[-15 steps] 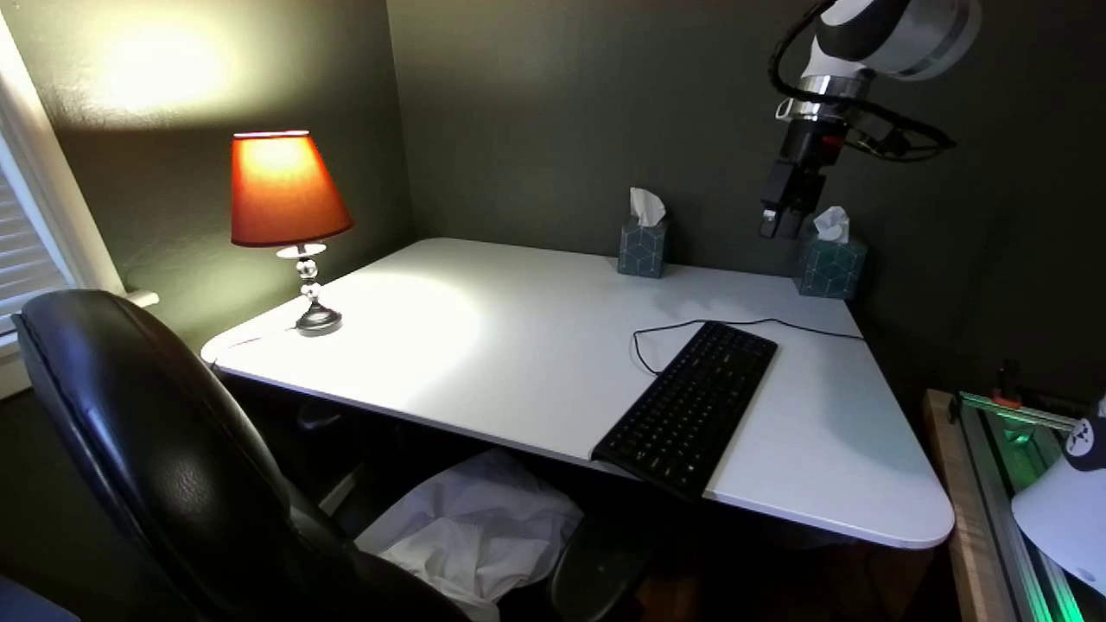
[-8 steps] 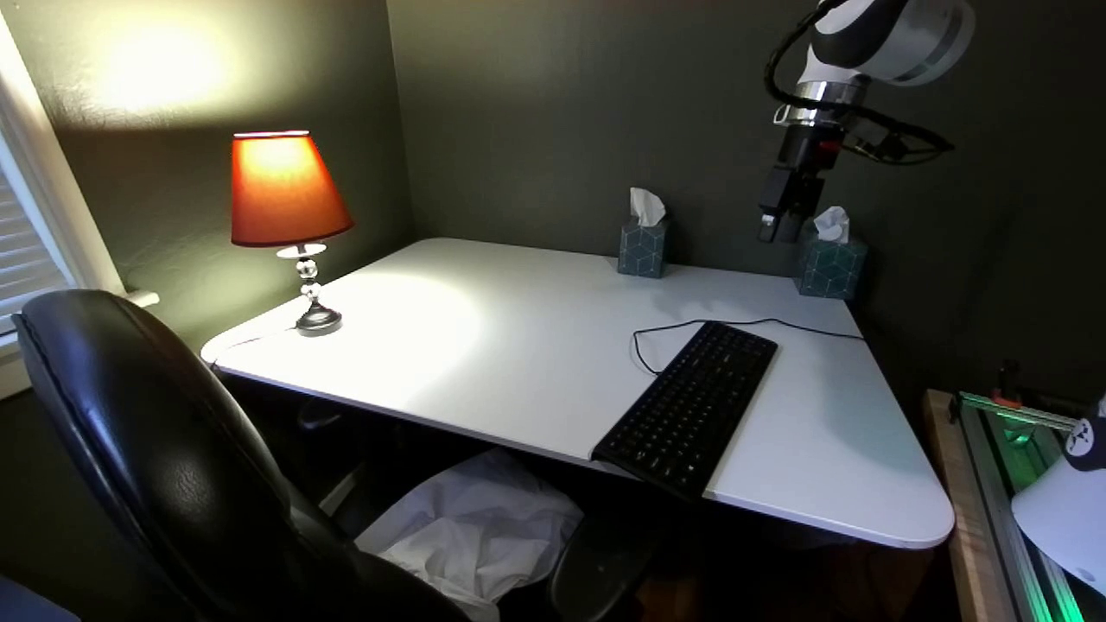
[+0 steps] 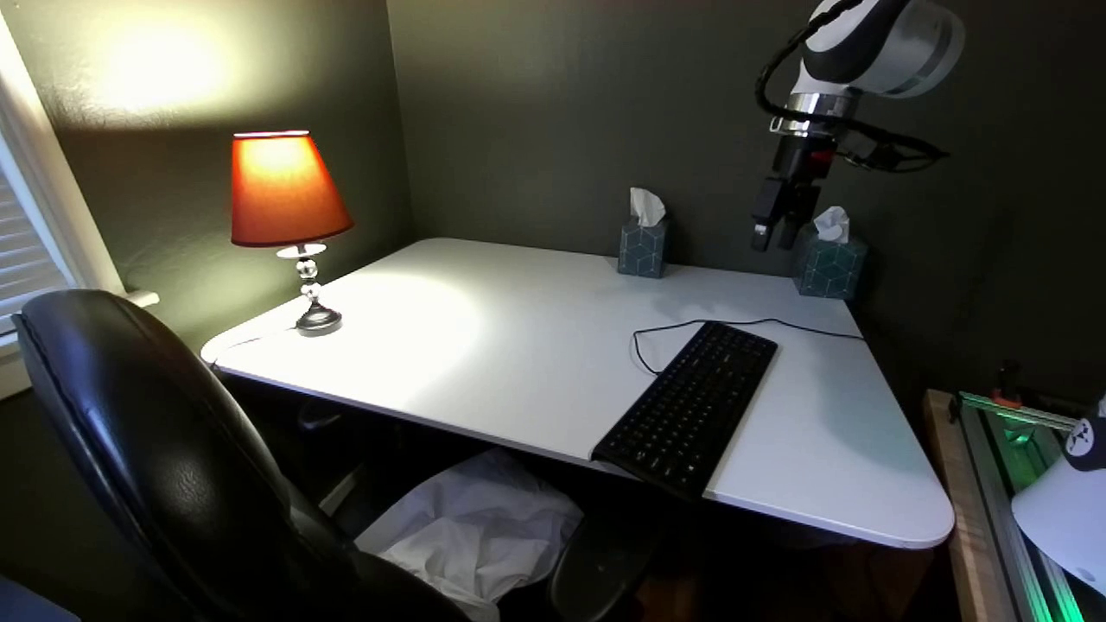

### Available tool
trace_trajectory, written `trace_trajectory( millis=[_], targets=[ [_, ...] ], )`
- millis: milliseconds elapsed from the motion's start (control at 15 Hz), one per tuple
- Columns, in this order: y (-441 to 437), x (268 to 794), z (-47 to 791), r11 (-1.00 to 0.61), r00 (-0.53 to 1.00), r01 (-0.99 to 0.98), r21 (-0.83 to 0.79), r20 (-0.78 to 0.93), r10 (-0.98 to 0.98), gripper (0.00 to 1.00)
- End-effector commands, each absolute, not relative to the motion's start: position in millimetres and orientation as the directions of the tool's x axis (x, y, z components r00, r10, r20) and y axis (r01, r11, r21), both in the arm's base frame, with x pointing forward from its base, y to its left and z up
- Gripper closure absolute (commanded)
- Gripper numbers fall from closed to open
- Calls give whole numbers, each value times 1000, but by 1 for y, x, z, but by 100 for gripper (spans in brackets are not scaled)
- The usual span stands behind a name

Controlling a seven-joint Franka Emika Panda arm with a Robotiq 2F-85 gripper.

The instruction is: Press a button on the keyboard

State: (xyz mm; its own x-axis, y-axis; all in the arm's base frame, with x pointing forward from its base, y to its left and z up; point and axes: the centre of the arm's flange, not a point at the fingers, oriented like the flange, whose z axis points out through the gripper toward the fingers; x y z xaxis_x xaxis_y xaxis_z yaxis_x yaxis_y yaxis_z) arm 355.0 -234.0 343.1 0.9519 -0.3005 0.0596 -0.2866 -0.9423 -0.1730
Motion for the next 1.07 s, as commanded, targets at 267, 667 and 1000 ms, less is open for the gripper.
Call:
trace_trajectory(
  millis=[267, 667, 1000],
  targets=[
    [-238, 362, 299, -929, 931, -359, -94, 41, -364, 0],
    [-239, 368, 273, -915, 916, -400, -52, 0, -401, 35],
    [-243, 371, 257, -903, 904, -427, -39, -33, -426, 74]
  ],
)
